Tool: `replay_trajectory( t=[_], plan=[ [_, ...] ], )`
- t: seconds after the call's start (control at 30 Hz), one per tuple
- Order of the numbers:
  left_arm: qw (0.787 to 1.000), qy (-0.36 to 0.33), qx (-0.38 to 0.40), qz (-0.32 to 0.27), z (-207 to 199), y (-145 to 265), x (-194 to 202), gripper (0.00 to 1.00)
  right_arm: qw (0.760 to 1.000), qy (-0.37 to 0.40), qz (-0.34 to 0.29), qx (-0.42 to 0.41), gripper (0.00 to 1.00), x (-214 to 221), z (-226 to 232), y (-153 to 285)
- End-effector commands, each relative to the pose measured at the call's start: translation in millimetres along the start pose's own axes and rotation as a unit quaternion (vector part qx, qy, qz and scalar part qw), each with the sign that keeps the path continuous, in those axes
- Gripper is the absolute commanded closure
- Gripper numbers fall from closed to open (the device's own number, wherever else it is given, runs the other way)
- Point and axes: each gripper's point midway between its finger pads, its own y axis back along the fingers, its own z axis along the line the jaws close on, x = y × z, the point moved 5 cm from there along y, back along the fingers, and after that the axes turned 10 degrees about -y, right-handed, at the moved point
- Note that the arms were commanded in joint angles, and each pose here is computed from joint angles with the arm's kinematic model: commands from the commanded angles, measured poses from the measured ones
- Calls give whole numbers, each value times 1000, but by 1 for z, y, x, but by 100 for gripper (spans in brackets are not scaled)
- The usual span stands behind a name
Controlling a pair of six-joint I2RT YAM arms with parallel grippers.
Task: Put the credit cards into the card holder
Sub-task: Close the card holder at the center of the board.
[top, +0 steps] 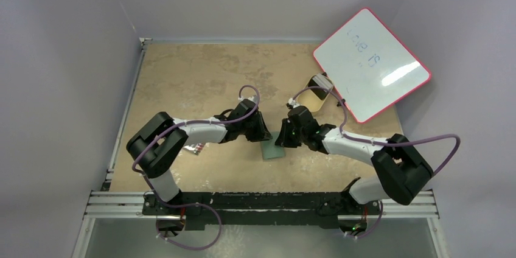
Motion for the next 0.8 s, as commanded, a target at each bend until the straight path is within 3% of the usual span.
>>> replay_trajectory(
  t=[0.0, 0.77],
  plan=[
    [999, -10, -38, 7, 16, -2, 9, 83, 1000, 3, 4, 8, 89, -1, -1, -2],
    [1000, -4, -25, 4, 16, -3, 12, 83, 992, 19, 35, 121, 89, 3, -31, -22]
  ],
)
